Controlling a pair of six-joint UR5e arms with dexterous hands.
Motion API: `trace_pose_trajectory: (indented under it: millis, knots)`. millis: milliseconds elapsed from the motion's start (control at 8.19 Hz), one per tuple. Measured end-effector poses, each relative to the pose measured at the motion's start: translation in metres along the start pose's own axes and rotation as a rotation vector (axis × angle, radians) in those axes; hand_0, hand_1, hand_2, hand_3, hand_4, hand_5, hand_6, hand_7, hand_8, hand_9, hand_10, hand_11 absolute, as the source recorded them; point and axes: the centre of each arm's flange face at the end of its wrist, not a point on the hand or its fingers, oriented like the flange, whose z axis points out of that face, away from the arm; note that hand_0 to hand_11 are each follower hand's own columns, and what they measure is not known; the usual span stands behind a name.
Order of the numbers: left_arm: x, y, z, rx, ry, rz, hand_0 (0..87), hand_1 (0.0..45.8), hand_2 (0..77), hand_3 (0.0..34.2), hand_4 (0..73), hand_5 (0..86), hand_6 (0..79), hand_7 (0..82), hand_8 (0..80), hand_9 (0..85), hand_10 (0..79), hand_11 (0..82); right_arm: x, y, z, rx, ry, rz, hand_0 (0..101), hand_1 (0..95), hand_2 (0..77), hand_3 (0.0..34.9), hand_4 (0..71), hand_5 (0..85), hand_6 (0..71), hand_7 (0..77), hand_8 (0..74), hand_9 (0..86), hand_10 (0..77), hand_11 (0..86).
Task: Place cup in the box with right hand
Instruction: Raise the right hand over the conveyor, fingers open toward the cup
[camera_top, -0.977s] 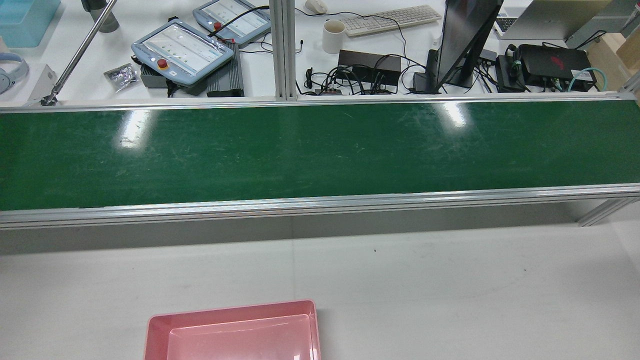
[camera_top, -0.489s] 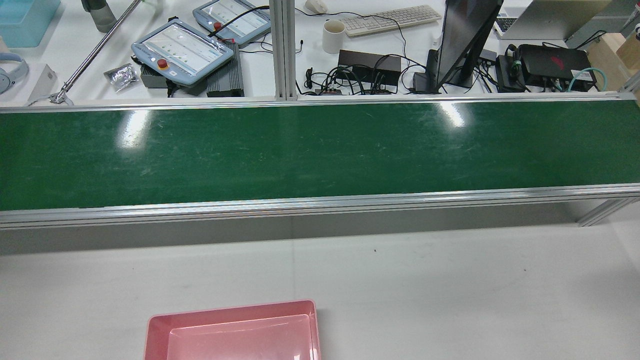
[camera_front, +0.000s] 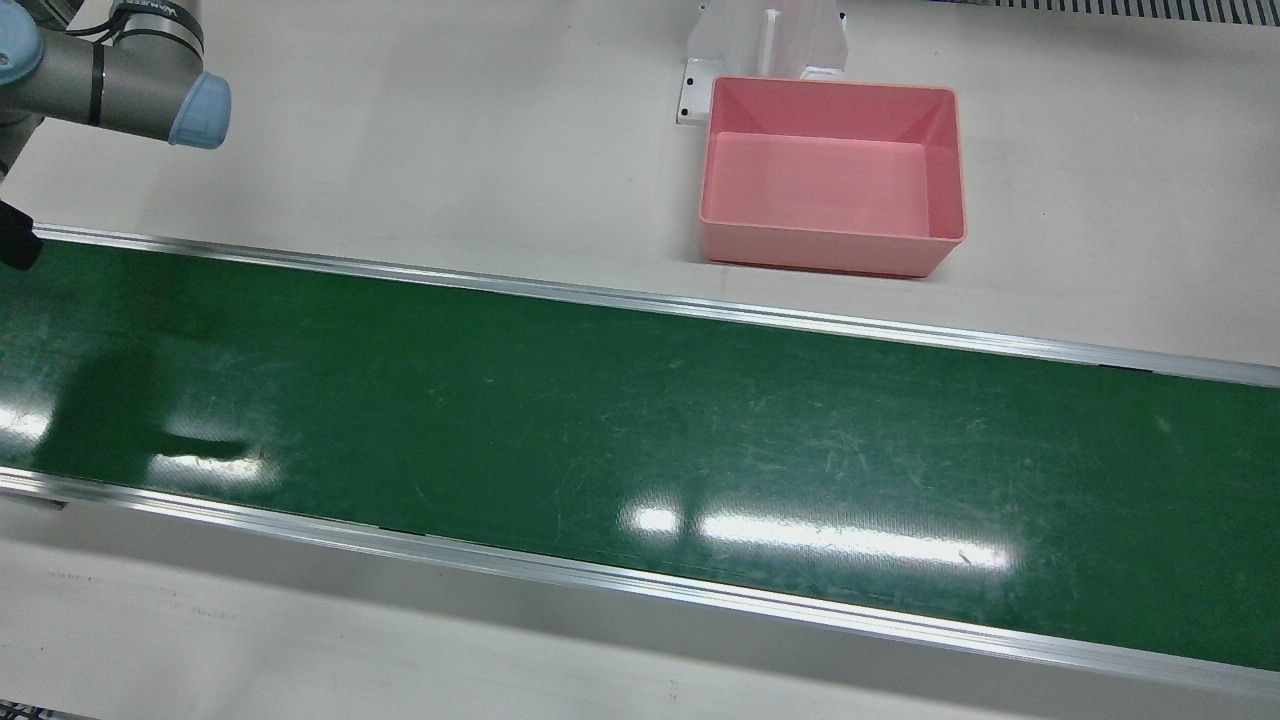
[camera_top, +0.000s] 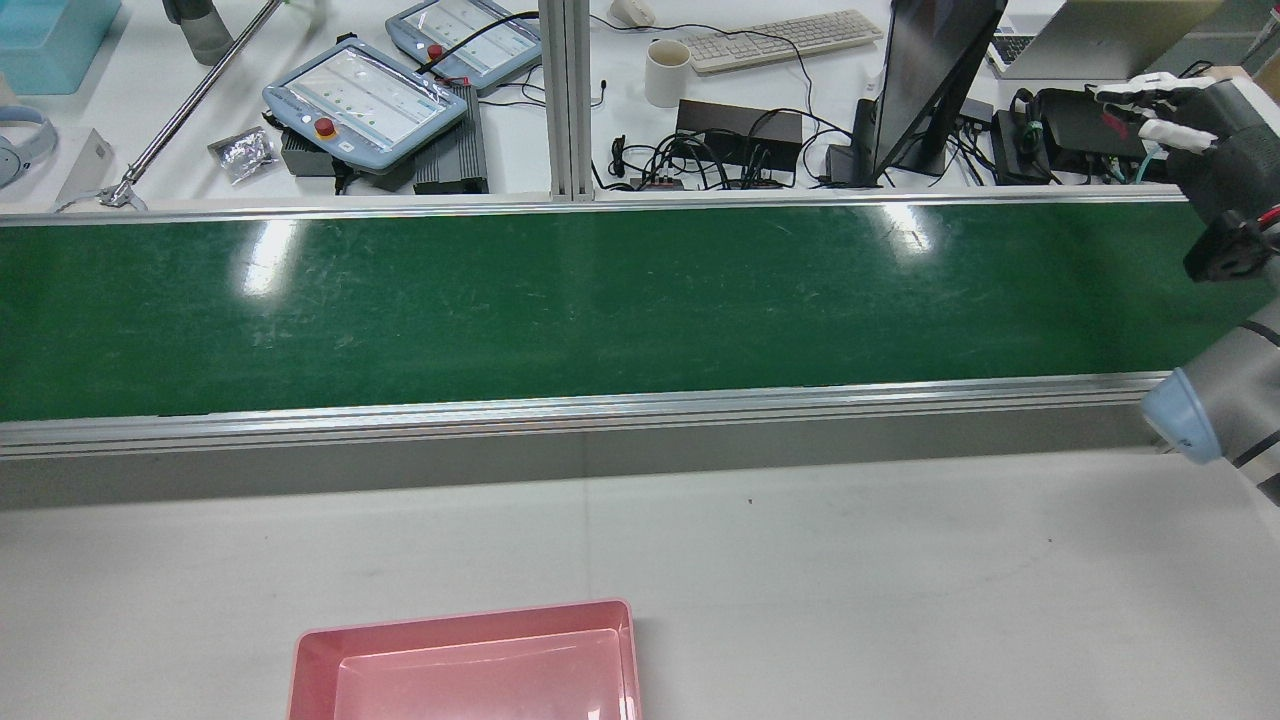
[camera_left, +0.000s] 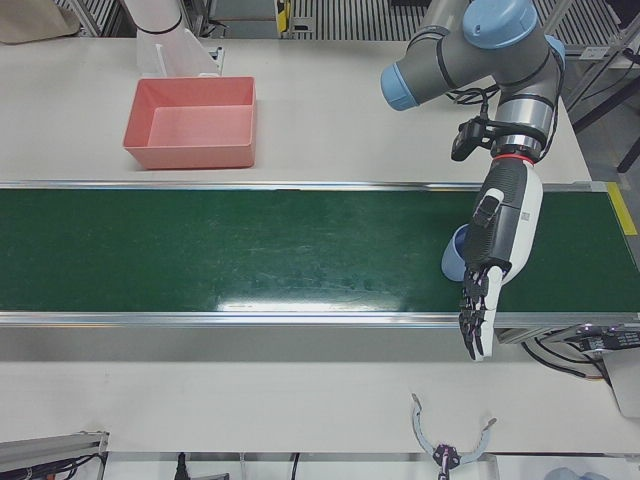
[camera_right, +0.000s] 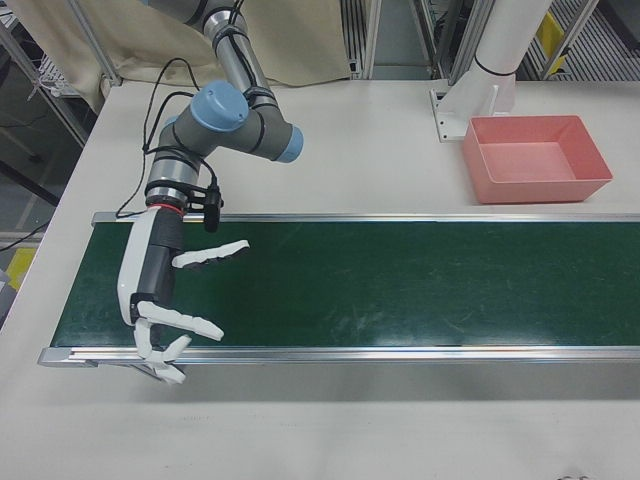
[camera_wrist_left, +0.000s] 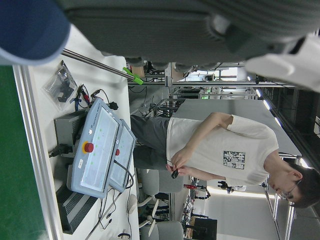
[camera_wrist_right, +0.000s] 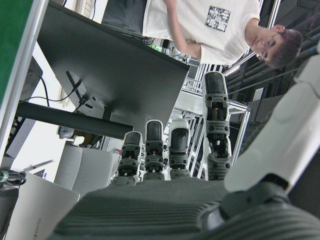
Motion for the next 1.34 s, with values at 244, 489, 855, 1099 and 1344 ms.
trace_pose_trajectory:
  millis: [244, 489, 855, 1099, 1344]
  knots:
    - [0.000, 0.000, 0.000, 0.000, 0.000, 0.000, 0.0, 0.5, 0.5, 0.0, 0.0, 0.0, 0.0, 0.0, 0.0, 0.0, 0.0, 0.0, 0.010, 0.038, -0.011, 0.007, -0.016, -0.025, 41, 0.5, 1.1, 0.0, 39.8, 1.6, 17.5, 70.4, 13.1, 31.1, 12.5, 18.0]
    - [0.000, 0.000, 0.000, 0.000, 0.000, 0.000, 0.0, 0.5, 0.5, 0.0, 0.0, 0.0, 0.0, 0.0, 0.0, 0.0, 0.0, 0.0, 0.049, 0.072, -0.031, 0.007, -0.019, -0.044, 26, 0.0, 1.1, 0.0, 24.5, 0.5, 14.7, 62.2, 9.8, 25.1, 9.8, 14.2]
    - [0.000, 0.000, 0.000, 0.000, 0.000, 0.000, 0.0, 0.5, 0.5, 0.0, 0.0, 0.0, 0.0, 0.0, 0.0, 0.0, 0.0, 0.0, 0.125, 0.147, -0.038, -0.043, -0.055, -0.054, 27, 0.0, 1.1, 0.0, 22.9, 1.1, 13.1, 61.1, 9.8, 24.0, 8.2, 12.5]
    - [0.000, 0.000, 0.000, 0.000, 0.000, 0.000, 0.0, 0.5, 0.5, 0.0, 0.0, 0.0, 0.0, 0.0, 0.0, 0.0, 0.0, 0.0, 0.136, 0.189, -0.054, -0.050, -0.088, -0.064, 38, 0.5, 0.5, 0.0, 33.3, 0.5, 14.2, 68.7, 9.8, 25.6, 7.6, 10.9]
    - [0.000, 0.000, 0.000, 0.000, -0.001, 0.000, 0.0, 0.5, 0.5, 0.0, 0.0, 0.0, 0.0, 0.0, 0.0, 0.0, 0.0, 0.0, 0.154, 0.198, -0.064, -0.027, -0.108, -0.079, 36, 0.0, 1.1, 0.0, 36.0, 0.5, 14.2, 69.8, 9.8, 25.6, 7.6, 9.8]
